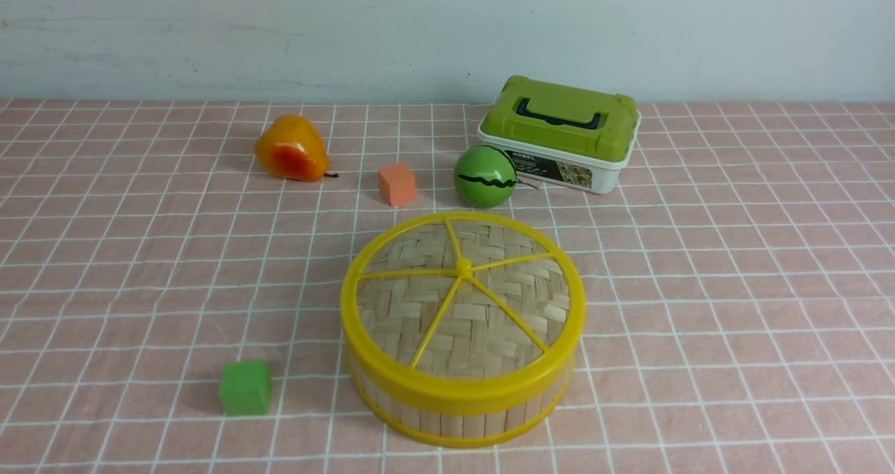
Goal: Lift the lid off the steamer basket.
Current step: Use the right arm to lift the lid of the steamer
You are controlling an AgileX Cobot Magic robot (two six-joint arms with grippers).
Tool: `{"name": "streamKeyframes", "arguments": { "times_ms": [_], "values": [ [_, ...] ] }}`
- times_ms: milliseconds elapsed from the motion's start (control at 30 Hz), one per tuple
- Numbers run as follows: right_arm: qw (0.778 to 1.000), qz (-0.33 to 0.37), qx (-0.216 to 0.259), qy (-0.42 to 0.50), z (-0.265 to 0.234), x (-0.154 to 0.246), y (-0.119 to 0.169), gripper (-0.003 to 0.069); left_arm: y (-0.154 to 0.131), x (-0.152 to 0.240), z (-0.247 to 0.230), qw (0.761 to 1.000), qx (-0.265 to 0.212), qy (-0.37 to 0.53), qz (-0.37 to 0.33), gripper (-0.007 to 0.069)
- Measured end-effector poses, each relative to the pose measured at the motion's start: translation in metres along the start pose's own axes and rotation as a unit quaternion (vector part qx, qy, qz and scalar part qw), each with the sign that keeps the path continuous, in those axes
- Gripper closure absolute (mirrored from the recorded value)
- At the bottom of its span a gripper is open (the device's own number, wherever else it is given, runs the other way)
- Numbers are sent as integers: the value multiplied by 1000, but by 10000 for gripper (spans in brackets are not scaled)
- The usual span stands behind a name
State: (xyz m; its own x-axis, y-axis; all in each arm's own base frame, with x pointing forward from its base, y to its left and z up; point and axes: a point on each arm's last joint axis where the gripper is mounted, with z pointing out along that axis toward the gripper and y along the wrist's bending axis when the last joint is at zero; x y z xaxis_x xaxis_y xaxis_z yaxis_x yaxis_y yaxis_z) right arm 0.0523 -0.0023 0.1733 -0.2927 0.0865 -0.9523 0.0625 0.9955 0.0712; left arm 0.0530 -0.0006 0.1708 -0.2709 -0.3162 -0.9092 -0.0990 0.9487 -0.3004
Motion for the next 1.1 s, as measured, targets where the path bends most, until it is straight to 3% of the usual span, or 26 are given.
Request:
{"name": "streamKeyframes", "arguments": {
  "times_ms": [433, 533, 567, 633, 700, 767, 833, 900, 1000, 1100],
  "values": [
    [1000, 25, -10, 1, 0, 0, 2, 482, 0, 0, 0, 1000, 0, 0, 0, 386],
    [993, 113, -39, 5, 0, 0, 7, 475, 0, 0, 0, 1000, 0, 0, 0, 386],
    [993, 113, -39, 5, 0, 0, 7, 475, 0, 0, 0, 1000, 0, 0, 0, 386],
    [959, 271, -80, 18, -1, -1, 15, 471, 0, 0, 0, 1000, 0, 0, 0, 386],
    [925, 364, -105, 29, -2, -1, 19, 469, 0, 0, 0, 1000, 0, 0, 0, 386],
    [865, 481, -136, 46, -3, -3, 25, 467, 0, 0, 0, 1000, 0, 0, 0, 386],
    [841, 519, -147, 38, -3, -6, 26, 467, 0, 0, 0, 1000, 0, 0, 0, 386],
    [848, 509, -147, 26, -3, -8, 25, 467, 0, 0, 0, 1000, 0, 0, 0, 386],
    [878, 457, -142, 6, -3, -9, 23, 467, 0, 0, 0, 1000, 0, 0, 0, 386],
    [894, 426, -140, -2, -3, -9, 23, 467, 0, 0, 0, 1000, 0, 0, 0, 386]
  ]
}}
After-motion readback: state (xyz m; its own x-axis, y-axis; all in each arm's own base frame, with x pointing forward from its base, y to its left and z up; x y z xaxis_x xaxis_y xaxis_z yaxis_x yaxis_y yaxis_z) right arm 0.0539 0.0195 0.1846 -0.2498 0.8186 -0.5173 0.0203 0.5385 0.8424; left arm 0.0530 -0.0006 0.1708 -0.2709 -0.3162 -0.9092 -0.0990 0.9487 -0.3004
